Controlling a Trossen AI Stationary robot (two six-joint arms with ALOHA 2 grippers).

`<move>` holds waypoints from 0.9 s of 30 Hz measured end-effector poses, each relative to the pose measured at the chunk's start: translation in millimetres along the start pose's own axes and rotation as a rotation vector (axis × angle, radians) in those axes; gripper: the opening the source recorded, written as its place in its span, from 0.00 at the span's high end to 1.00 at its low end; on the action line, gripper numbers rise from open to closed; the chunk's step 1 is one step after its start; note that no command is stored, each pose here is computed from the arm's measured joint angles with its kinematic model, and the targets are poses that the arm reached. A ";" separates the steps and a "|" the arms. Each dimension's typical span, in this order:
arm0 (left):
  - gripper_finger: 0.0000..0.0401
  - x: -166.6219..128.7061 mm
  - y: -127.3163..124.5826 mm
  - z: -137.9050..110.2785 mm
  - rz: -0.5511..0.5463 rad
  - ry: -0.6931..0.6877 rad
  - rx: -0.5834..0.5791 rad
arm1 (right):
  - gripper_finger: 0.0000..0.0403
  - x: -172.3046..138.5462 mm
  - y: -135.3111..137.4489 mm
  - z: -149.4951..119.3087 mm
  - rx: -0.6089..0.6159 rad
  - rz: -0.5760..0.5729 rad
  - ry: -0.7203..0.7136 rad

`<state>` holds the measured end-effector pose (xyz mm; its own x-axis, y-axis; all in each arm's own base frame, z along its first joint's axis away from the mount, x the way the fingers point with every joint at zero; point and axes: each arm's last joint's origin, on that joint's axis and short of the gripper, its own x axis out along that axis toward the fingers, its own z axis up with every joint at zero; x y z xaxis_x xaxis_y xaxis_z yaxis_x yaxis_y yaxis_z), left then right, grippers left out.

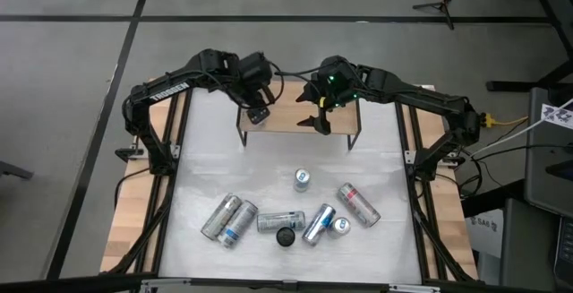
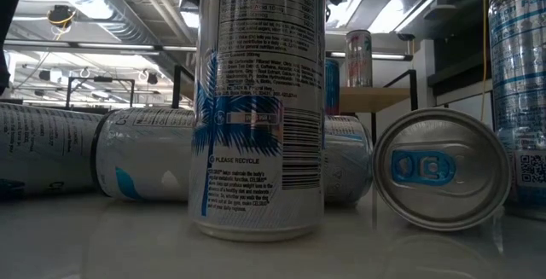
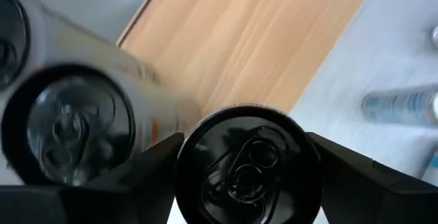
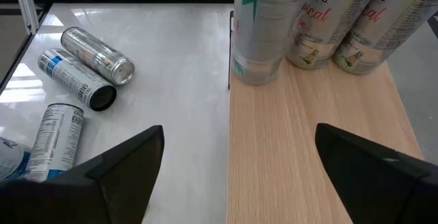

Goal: Sort soda cans
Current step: Put the left white pink soda can on the shelf and align with other white pink soda cans

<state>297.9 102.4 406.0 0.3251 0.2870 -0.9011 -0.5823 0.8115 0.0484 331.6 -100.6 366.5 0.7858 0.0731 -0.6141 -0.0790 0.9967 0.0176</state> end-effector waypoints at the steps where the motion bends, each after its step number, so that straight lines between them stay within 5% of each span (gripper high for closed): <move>1: 0.29 0.0 -0.3 1.2 -0.003 -0.013 -0.002 | 0.07 -0.1 0.0 0.0 0.000 0.000 0.000; 27: 0.29 -13.0 -1.3 19.0 -0.001 -0.216 0.035 | 0.07 -1.1 -2.3 11.9 -0.040 -0.029 -0.117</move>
<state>308.6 107.3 425.8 0.4798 0.3852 -0.7883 -0.5571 0.8279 0.0654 338.2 -102.5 376.6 0.8543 0.0506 -0.5173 -0.0783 0.9964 -0.0318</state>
